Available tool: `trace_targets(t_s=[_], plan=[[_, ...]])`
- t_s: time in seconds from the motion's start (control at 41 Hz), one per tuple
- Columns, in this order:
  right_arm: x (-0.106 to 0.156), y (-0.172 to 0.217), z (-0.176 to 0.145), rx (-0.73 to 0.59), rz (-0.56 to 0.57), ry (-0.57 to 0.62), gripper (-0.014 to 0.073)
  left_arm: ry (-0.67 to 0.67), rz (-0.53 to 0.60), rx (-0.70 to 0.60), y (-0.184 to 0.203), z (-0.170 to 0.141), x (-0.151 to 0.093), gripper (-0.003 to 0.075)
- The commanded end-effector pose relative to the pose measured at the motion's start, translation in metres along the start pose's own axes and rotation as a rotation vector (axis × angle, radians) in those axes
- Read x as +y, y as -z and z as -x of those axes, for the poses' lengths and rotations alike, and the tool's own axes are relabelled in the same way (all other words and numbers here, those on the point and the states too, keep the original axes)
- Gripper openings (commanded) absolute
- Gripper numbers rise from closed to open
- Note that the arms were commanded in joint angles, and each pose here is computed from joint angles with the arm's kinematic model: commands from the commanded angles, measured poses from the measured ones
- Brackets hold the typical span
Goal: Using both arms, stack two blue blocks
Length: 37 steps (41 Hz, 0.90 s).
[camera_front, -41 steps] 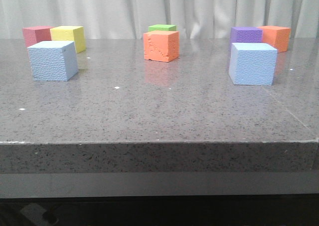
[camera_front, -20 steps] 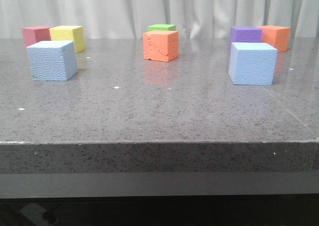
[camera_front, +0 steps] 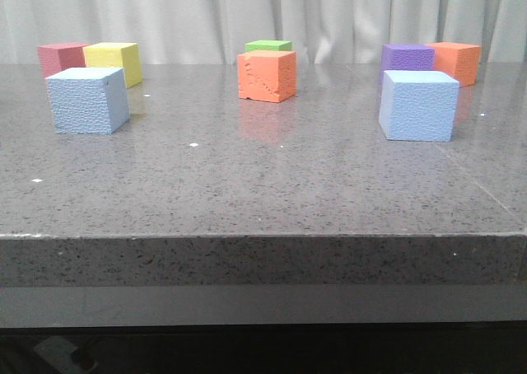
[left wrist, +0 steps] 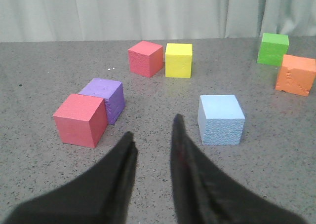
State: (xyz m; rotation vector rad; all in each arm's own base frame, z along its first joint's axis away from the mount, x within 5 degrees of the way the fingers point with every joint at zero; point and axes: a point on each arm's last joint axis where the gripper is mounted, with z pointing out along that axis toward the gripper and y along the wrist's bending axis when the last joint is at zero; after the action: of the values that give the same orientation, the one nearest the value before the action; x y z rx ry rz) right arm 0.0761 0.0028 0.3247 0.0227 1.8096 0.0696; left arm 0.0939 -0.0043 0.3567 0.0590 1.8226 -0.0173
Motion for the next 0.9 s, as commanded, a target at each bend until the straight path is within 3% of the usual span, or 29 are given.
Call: trace_targets(t_s=[0.0,0.073,0.707,0.878], plan=[[0.0,0.002,0.016,-0.093,-0.002,0.015,0.0353,-0.008,0.006,-0.082,0.001,0.014,0.001,0.043],[0.0,0.002,0.016,-0.093,-0.002,0.015,0.0379,-0.005,0.005,-0.082,0.001,0.014,0.001,0.0474],[0.001,0.002,0.02,-0.133,0.003,0.01,0.0381,-0.005,0.005,-0.082,0.001,0.014,0.001,0.0473],[0.002,0.006,0.032,-0.11,0.005,0.004,0.0542,-0.005,0.005,-0.082,0.001,0.014,0.001,0.0473]])
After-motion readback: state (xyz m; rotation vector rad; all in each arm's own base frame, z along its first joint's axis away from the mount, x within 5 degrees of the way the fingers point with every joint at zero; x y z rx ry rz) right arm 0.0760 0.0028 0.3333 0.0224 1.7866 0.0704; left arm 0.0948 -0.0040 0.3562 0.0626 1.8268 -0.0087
